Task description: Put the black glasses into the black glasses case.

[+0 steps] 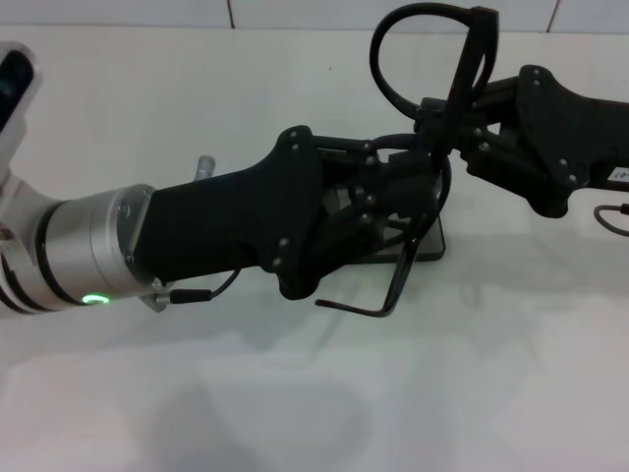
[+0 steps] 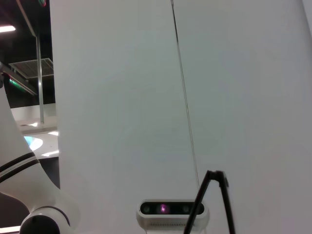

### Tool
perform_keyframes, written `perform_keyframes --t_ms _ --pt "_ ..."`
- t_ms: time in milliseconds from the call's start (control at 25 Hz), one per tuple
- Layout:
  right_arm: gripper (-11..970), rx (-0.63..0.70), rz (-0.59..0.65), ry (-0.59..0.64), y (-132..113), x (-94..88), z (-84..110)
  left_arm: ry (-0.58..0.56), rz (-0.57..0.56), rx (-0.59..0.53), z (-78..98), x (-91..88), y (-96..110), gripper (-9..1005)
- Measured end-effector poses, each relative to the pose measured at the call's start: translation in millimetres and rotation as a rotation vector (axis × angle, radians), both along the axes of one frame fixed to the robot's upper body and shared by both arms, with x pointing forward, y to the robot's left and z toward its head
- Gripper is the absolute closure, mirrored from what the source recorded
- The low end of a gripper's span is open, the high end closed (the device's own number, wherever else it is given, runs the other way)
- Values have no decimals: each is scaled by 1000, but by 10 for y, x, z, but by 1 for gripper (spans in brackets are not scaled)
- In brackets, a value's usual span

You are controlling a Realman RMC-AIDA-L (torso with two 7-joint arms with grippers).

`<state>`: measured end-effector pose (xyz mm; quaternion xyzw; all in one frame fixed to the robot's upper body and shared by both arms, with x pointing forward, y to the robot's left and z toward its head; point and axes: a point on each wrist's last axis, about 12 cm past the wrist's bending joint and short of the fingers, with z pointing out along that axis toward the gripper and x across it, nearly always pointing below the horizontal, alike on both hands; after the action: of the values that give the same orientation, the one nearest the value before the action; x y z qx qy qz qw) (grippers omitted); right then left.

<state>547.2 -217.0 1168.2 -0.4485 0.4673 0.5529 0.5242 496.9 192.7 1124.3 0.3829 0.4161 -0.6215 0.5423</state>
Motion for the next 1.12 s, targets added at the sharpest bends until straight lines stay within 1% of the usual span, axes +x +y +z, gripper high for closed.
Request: perform_keyframes --t_ms 320,1120 --pt "888 0 13 3 41 -3 -2 10 17 11 -21 16 -5 867" --pt "887 5 3 -6 33 6 0 18 45 18 -31 49 -14 868"
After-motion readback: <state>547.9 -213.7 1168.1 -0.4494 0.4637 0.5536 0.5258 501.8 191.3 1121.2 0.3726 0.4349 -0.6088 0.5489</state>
